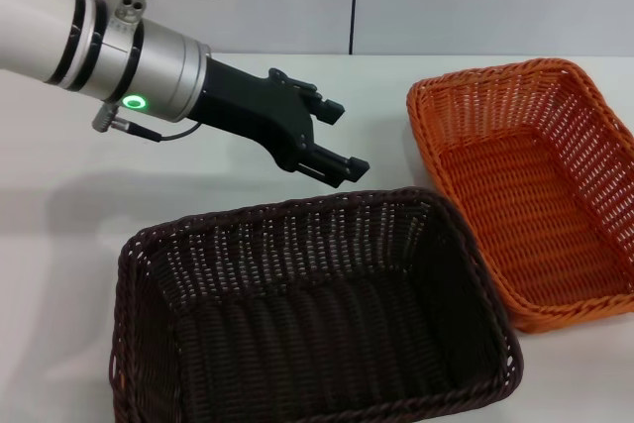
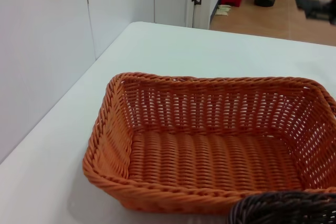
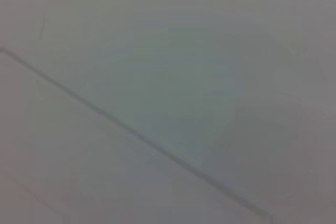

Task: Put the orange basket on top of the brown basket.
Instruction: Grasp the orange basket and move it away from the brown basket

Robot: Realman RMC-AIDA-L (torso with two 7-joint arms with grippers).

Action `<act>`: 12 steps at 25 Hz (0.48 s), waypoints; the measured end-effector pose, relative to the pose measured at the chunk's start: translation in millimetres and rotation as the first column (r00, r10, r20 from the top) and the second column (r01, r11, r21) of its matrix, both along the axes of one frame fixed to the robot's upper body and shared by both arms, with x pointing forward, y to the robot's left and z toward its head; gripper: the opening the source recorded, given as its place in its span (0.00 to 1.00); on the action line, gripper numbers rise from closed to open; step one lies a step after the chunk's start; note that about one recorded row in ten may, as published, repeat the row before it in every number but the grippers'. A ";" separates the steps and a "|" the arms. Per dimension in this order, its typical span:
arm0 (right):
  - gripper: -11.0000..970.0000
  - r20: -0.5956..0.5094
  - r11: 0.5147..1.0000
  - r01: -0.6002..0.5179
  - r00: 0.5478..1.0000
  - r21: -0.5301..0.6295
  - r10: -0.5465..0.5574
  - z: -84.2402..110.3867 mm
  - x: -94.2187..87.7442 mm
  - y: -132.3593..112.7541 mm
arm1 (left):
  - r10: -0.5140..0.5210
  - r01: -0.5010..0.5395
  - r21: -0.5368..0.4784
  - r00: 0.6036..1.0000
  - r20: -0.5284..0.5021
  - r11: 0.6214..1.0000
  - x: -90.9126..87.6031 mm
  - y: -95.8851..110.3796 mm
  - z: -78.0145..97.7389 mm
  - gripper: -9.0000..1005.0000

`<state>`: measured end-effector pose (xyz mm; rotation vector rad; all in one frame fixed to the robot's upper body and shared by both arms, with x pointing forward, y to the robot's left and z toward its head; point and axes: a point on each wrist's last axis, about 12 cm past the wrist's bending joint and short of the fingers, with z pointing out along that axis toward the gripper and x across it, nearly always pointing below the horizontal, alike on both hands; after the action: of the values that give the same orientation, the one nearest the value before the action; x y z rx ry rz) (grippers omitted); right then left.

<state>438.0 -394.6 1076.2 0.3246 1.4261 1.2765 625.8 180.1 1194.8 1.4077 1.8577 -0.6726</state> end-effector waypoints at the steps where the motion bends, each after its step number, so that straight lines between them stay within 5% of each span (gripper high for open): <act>1: 0.68 -0.006 1.000 -0.028 1.000 -0.003 0.028 -1.4 3.5 6.5 | -0.004 0.004 0.001 1.000 -0.001 1.000 1.0 -2.4 0.1 0.84; 8: 0.68 -0.069 0.971 -0.229 0.972 -0.072 0.224 -8.9 31.1 48.3 | -0.012 0.012 0.013 1.000 -0.001 1.000 3.7 -7.8 -1.2 0.84; 12: 0.68 -0.104 0.932 -0.344 0.937 -0.116 0.333 -7.0 28.4 49.4 | -0.014 0.014 0.020 1.000 -0.003 1.000 4.8 -10.7 -5.5 0.84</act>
<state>466.4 -345.2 1069.3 0.0397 1.6814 1.4480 630.6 169.4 1189.3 1.4343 1.8640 -0.6646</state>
